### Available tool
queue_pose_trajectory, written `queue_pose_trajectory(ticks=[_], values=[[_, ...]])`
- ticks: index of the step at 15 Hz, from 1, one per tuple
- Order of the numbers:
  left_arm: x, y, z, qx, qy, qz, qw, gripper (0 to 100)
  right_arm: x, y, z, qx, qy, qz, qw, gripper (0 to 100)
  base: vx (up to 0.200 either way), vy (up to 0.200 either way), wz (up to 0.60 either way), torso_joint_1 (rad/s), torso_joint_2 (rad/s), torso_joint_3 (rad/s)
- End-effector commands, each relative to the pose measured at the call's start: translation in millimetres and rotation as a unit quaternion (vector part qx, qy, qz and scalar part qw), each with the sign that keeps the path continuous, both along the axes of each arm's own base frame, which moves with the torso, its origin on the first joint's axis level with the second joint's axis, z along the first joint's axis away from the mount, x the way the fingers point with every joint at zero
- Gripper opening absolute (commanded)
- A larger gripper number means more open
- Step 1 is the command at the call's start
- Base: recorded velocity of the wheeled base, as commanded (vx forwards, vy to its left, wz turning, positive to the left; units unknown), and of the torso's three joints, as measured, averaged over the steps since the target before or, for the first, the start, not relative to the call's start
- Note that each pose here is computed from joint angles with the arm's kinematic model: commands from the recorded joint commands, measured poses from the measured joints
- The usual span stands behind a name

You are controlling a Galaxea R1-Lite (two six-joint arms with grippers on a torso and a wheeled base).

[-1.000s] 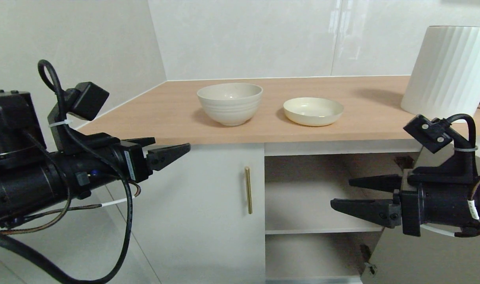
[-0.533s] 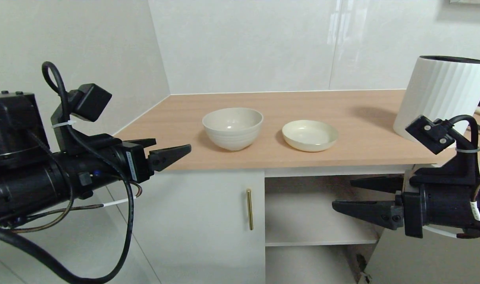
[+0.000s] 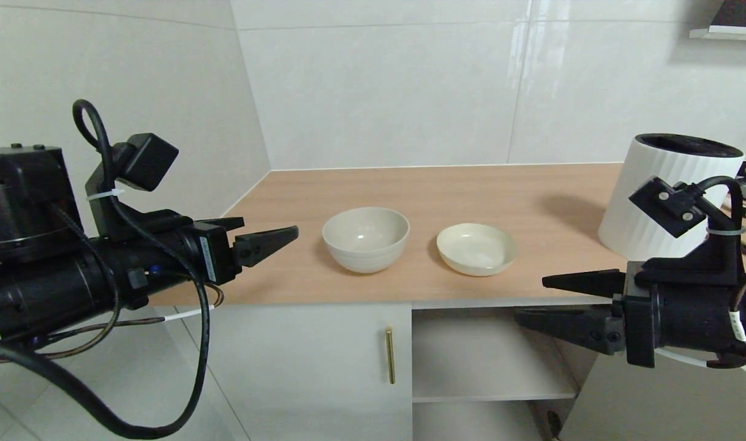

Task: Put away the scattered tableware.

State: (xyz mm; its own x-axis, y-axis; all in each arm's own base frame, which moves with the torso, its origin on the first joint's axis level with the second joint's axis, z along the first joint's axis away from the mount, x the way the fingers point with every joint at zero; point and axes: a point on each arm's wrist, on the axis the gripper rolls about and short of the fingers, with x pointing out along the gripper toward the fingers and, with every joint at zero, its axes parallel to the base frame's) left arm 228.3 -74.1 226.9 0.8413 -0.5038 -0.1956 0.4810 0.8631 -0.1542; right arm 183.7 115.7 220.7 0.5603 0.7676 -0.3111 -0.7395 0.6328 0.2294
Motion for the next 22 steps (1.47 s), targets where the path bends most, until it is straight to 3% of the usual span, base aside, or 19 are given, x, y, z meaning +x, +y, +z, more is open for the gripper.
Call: queue_pose_trajectory(ticks=[1, 6, 10, 13, 14, 16, 17, 18, 19, 21, 22], values=[[1.0, -0.4, -1.2, 0.001, 0.003, 0.0, 1.0, 100, 3.0, -0.3, -2.2, -0.002, 0.004, -0.003, 1.0, 100, 0.0, 0.0, 0.0, 0.188, -0.48, -0.3], [2.6, -0.9, -3.1, 0.002, 0.007, 0.0, 1.0, 100, 4.5, -1.8, -3.3, -0.003, 0.006, -0.008, 1.0, 100, 0.0, 0.0, 0.0, 0.201, -0.49, -0.298], [2.6, -0.9, -3.3, 0.002, 0.009, 0.0, 1.0, 100, 30.9, -9.3, -5.0, 0.001, -0.006, -0.055, 0.998, 100, 0.0, 0.0, 0.0, 0.049, -0.12, -0.07], [5.8, 2.9, 10.4, 0.004, 0.016, 0.01, 0.9998, 100, 60.1, -0.1, 14.1, -0.017, 0.008, -0.141, 0.99, 100, 0.0, 0.0, 0.0, 0.0, 0.0, 0.0], [10.6, 3.1, 16.8, 0.004, 0.028, 0.014, 0.9995, 100, 72.7, 3.6, 18.2, -0.029, 0.039, -0.186, 0.981, 100, 0.0, 0.0, 0.0, 0.0, 0.0, 0.0], [27.2, 0.1, 36.8, 0.0, 0.085, 0.053, 0.995, 100, 86.4, 8.3, 14.5, -0.038, 0.07, -0.222, 0.972, 100, 0.0, 0.0, 0.0, 0.0, 0.0, 0.0], [31.6, 0.1, 46.3, -0.01, 0.129, 0.098, 0.9868, 100, 88.5, 9.0, 12.3, -0.043, 0.072, -0.228, 0.97, 100, 0.0, 0.0, 0.0, 0.0, 0.0, 0.0], [39.0, -1.5, 43.9, -0.024, 0.174, 0.119, 0.9773, 100, 93.8, 10.5, 5.8, -0.054, 0.077, -0.243, 0.965, 100, 0.0, 0.0, 0.0, 0.0, 0.0, 0.0], [47.4, -5.2, 33.7, -0.028, 0.207, 0.125, 0.9699, 100, 101.2, 12.2, -3.2, -0.073, 0.08, -0.273, 0.956, 100, 0.0, 0.0, 0.0, 0.0, 0.0, 0.0], [60.6, -9.3, 22.1, -0.03, 0.229, 0.131, 0.9641, 100, 106.1, 14.2, -9.5, -0.083, 0.082, -0.286, 0.951, 100, 0.0, 0.0, 0.0, 0.0, 0.0, 0.0], [70.7, -18.6, 15.9, -0.045, 0.25, 0.135, 0.9577, 100, 110.2, 16.5, -14.5, -0.088, 0.087, -0.287, 0.95, 100, 0.0, 0.0, 0.0, 0.0, 0.0, 0.0]])
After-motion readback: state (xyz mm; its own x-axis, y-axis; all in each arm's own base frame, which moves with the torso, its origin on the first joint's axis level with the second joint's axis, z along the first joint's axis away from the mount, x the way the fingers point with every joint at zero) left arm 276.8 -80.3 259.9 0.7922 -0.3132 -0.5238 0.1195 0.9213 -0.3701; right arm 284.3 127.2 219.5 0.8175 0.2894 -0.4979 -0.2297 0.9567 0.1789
